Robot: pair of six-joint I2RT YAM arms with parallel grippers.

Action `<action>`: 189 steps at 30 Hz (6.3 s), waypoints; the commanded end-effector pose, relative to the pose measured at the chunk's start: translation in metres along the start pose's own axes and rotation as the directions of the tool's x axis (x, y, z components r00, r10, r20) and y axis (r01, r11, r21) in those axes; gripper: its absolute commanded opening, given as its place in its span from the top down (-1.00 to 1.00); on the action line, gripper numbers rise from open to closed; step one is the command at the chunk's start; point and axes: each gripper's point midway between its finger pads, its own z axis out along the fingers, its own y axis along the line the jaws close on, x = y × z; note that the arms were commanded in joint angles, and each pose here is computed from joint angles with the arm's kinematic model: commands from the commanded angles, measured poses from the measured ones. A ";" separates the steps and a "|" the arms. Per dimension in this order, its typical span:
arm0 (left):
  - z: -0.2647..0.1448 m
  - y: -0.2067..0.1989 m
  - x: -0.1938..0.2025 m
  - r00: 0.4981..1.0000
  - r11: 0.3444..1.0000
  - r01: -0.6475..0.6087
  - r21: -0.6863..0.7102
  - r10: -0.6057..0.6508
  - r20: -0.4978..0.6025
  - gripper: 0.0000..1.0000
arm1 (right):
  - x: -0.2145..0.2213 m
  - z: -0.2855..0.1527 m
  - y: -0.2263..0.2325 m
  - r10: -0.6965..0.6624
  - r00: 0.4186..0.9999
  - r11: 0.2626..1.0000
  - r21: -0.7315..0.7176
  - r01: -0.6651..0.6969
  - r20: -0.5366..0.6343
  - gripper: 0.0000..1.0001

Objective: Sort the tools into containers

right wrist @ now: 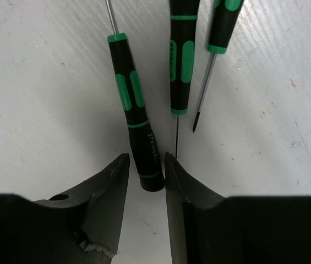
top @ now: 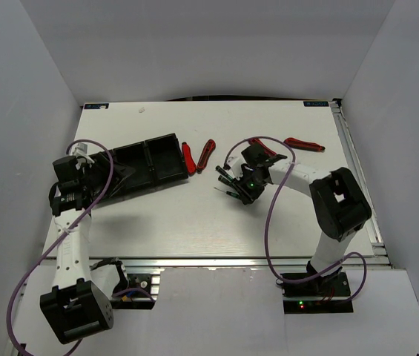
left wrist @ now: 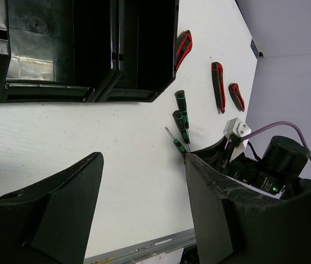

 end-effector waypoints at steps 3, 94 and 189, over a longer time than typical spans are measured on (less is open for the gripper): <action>-0.004 -0.013 0.000 1.000 0.998 -0.009 0.054 0.009 0.000 -0.44 | -0.001 0.005 0.015 -0.041 0.999 0.999 -0.018 0.041 0.006 0.16; 0.124 0.044 -0.087 0.945 0.847 -0.327 -0.420 0.298 -0.136 0.41 | -0.114 -0.075 0.019 -0.166 0.867 0.981 -0.009 0.193 0.469 -0.79; 0.154 -0.175 0.168 0.933 0.974 -0.005 0.225 0.086 -0.350 -0.21 | -0.144 -0.111 0.032 0.415 0.808 0.808 -0.578 -0.115 0.418 1.00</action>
